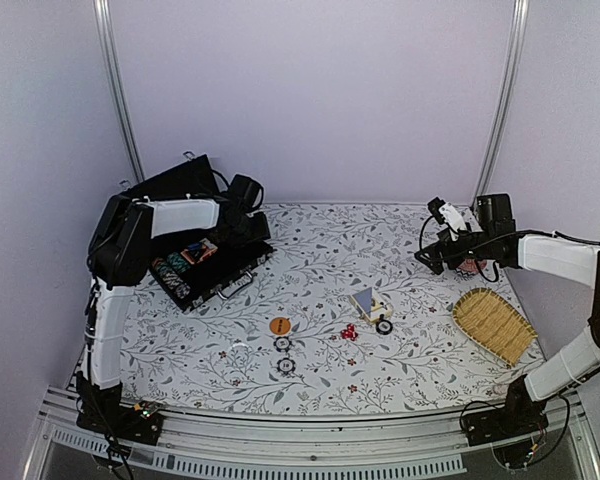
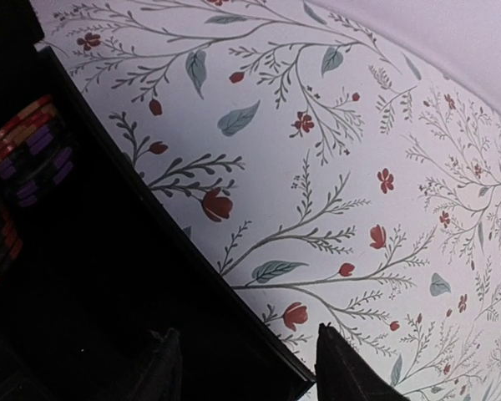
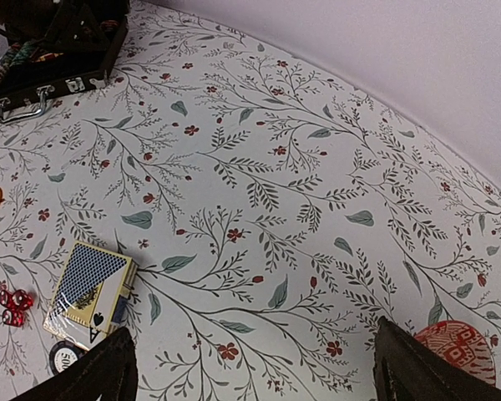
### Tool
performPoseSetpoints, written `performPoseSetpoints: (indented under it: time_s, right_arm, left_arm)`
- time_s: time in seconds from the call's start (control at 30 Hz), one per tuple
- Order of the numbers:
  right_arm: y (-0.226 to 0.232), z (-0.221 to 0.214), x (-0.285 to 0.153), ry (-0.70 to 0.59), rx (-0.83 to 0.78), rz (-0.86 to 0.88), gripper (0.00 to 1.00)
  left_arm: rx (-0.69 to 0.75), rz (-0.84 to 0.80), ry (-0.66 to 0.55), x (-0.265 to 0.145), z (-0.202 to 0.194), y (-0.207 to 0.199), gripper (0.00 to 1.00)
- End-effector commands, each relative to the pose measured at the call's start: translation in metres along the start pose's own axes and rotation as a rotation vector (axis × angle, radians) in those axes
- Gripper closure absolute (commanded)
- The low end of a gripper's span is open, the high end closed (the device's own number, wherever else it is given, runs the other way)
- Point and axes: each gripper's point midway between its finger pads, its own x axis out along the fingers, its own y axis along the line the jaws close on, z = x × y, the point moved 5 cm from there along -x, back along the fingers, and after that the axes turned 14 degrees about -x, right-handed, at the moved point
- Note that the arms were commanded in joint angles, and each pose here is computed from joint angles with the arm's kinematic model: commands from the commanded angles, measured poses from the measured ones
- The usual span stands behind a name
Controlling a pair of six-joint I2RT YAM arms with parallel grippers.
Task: Pack up texas hold em set
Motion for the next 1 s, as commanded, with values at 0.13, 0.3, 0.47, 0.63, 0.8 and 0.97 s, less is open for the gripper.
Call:
performPoseSetpoints:
  time_s: [0.13,0.3,0.47,0.63,0.8,0.97]
  right_arm:
    - [0.001,0.007,-0.002,-0.011,-0.039,-0.014,0.02]
    - [0.001,0.006,-0.002,-0.007,-0.045,-0.014,0.02]
    - [0.001,0.005,-0.002,0.000,-0.051,-0.019,0.02]
    - [0.001,0.003,-0.001,0.006,-0.054,-0.021,0.02]
    - [0.000,0.000,0.001,0.022,-0.057,-0.024,0.02]
    - [0.001,-0.002,0.003,0.027,-0.059,-0.018,0.02]
  left_arm:
    - [0.001,0.011,0.034,0.017,-0.013,-0.003,0.45]
    - [0.018,-0.003,0.050,0.028,-0.014,-0.009,0.46]
    - [0.031,-0.014,0.091,0.039,-0.021,-0.014,0.48]
    - [0.083,-0.055,0.122,0.043,-0.033,-0.027,0.51]
    - [0.119,-0.090,0.169,0.047,-0.050,-0.036,0.58]
    - [0.172,-0.134,0.209,0.048,-0.073,-0.049,0.61]
